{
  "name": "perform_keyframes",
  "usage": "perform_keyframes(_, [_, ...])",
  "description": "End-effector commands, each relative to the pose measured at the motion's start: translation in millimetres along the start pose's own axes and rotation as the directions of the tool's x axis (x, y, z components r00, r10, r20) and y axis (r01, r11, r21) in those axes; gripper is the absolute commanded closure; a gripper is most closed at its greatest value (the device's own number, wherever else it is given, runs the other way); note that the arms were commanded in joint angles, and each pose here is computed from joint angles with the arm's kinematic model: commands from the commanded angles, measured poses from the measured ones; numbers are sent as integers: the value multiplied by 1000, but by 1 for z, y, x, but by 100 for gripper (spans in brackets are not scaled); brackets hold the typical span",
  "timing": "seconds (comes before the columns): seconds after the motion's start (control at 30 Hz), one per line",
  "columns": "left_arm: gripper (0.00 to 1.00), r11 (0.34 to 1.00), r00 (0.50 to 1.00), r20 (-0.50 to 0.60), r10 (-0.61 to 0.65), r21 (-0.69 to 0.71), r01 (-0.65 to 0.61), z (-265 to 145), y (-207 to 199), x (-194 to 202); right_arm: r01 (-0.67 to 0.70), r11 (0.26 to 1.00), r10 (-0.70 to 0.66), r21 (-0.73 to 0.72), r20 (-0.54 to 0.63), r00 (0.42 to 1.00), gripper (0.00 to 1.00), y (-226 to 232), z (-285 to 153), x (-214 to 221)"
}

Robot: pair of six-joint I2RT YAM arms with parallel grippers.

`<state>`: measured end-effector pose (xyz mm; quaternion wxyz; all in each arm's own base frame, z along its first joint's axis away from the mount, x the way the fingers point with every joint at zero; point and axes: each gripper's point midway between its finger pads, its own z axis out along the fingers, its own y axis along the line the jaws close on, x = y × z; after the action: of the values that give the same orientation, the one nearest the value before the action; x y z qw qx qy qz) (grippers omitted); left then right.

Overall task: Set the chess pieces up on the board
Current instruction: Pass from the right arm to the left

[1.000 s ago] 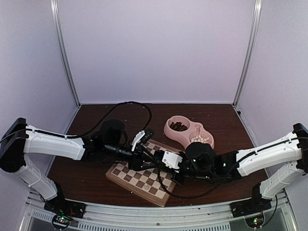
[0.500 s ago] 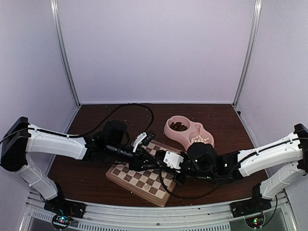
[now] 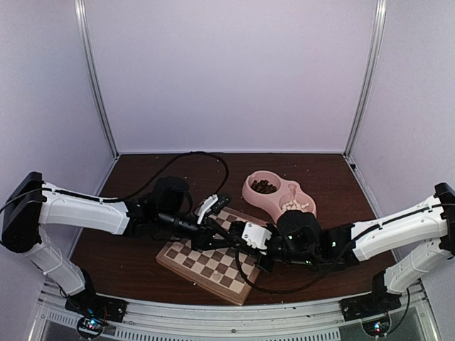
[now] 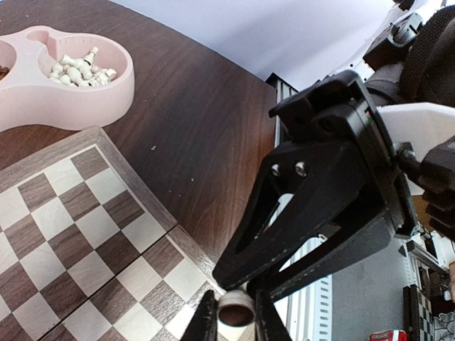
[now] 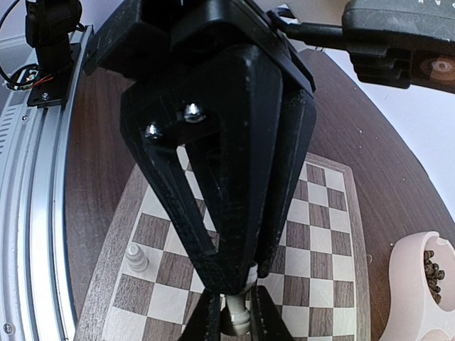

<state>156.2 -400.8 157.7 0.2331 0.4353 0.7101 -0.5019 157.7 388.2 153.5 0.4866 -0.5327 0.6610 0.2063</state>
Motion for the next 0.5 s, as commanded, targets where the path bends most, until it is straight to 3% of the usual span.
perform_keyframes(0.0, [93, 999, 999, 19, 37, 36, -38, 0, -10, -12, -13, 1000, 12, 24, 36, 999, 93, -4, -5, -9])
perform_keyframes(0.2, [94, 997, 996, 53, 67, 36, -69, -9, -17, -17, -23, 1000, 22, 14, 52, 998, 70, -2, -6, -11])
perform_keyframes(0.47, [94, 988, 984, 131, 121, 81, -132, -24, -38, -27, -82, 991, 99, -107, 159, 982, 51, 12, -25, -28])
